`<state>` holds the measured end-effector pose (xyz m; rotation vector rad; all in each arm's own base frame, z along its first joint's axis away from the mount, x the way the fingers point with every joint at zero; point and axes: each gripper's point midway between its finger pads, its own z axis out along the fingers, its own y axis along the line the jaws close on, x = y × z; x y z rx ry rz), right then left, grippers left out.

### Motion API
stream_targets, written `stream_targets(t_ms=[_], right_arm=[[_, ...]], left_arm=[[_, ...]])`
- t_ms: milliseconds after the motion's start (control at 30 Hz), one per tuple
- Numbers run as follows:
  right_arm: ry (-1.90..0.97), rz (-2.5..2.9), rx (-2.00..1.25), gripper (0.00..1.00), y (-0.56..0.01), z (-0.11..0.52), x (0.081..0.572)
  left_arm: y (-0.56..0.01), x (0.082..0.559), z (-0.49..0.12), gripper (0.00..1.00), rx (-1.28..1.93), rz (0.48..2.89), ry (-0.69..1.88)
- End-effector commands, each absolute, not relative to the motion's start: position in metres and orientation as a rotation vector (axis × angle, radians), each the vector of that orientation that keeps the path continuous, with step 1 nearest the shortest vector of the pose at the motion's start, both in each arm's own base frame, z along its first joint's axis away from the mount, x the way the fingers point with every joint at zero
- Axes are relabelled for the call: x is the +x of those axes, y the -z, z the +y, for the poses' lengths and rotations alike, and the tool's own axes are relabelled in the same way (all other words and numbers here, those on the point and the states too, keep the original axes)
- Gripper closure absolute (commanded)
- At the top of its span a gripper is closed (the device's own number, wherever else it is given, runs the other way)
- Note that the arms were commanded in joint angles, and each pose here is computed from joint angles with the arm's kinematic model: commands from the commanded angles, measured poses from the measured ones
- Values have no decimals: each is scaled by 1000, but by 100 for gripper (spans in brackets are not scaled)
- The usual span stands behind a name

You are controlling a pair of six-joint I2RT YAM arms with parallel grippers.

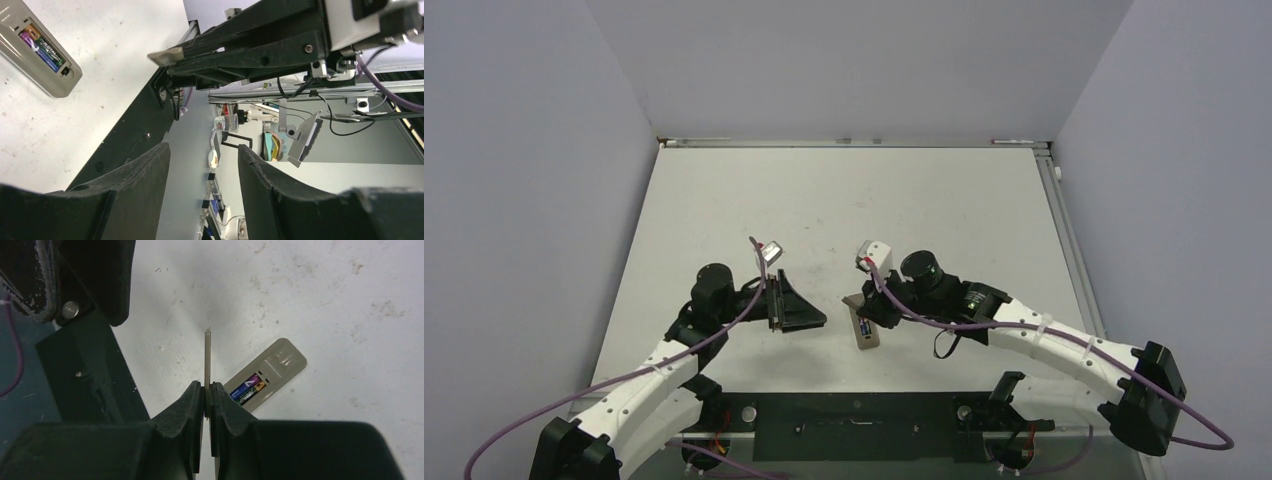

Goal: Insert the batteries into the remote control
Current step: Turn over the battery cover.

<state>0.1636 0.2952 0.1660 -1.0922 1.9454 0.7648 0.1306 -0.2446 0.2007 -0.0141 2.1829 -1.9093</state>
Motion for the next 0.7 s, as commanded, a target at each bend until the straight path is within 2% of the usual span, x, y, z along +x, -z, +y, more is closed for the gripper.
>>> stream_targets(t_ms=[0, 367, 667], right_arm=[[-1114, 1971, -1111, 91, -172, 303, 134], [-1618, 1967, -1121, 91, -182, 308, 92], [-1811, 1925, -1130, 91, -186, 308, 73]], left_arm=[[-212, 130, -244, 51, 172, 2149, 1824], [-198, 108, -256, 52, 408, 2251, 1661], [-198, 94, -268, 53, 518, 2233, 1634]])
